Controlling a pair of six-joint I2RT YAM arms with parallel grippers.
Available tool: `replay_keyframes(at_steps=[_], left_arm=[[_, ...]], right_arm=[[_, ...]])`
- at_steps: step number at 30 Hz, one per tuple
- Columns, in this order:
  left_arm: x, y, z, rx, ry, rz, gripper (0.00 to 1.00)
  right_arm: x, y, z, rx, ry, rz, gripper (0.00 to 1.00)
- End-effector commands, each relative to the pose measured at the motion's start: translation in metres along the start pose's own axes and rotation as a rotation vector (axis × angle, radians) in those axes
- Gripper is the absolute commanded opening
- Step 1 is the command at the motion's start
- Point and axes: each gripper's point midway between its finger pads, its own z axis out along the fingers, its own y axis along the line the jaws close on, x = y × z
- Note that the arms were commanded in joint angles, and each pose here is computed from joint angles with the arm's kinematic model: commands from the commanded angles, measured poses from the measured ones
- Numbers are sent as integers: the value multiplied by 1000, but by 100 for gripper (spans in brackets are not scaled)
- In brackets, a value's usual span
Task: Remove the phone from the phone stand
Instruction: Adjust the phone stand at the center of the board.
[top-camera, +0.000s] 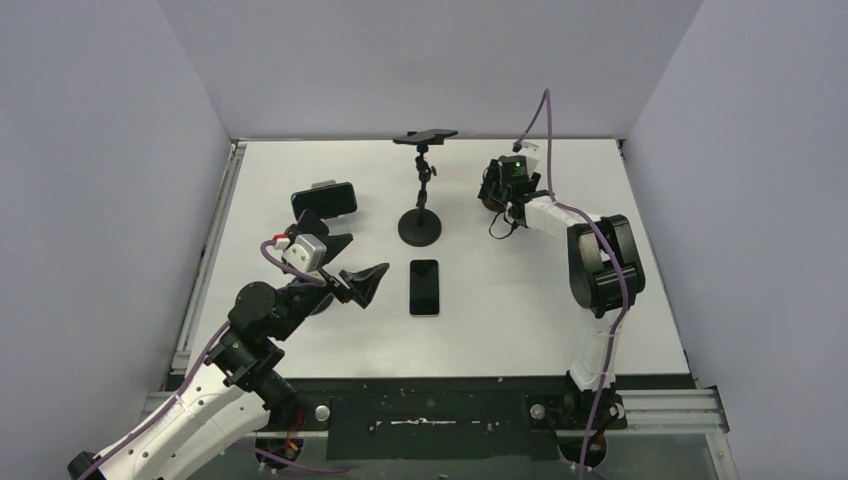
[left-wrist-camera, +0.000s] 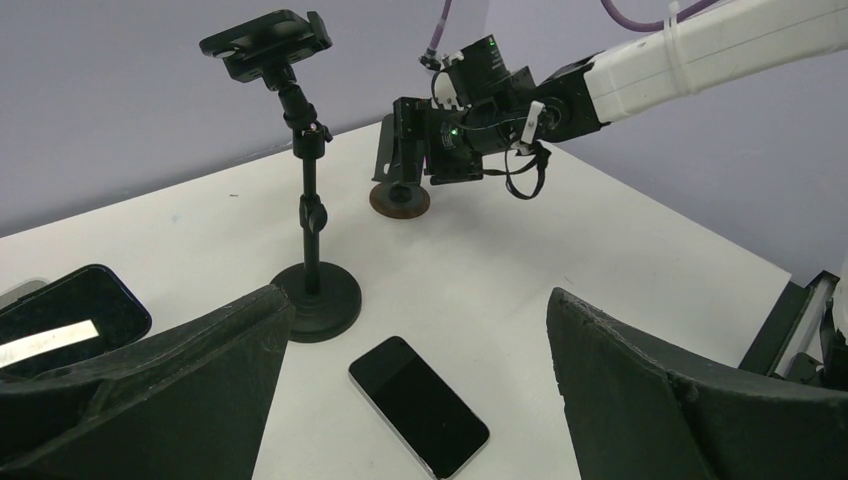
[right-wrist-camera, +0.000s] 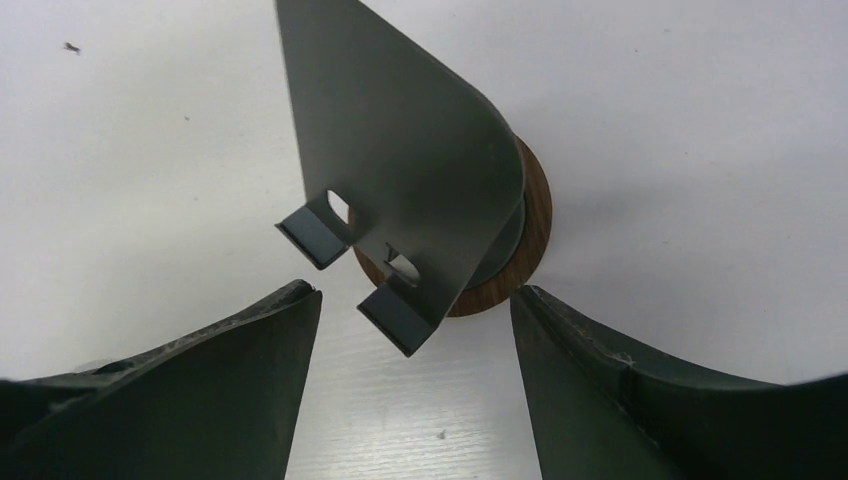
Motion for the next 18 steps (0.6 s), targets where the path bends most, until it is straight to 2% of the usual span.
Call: replay_keyframes(at_steps=[1, 8, 18], left_arm=[[-14, 0, 1, -3, -41, 3, 97], [-13, 1, 1, -3, -38, 5, 97], [-15, 0, 0, -3, -43, 6, 97]], right_arm=[[-7, -8, 5, 25, 8, -9, 70], [-4, -19, 13, 33, 26, -17, 59], [-6, -40, 13, 38, 49, -70, 60]])
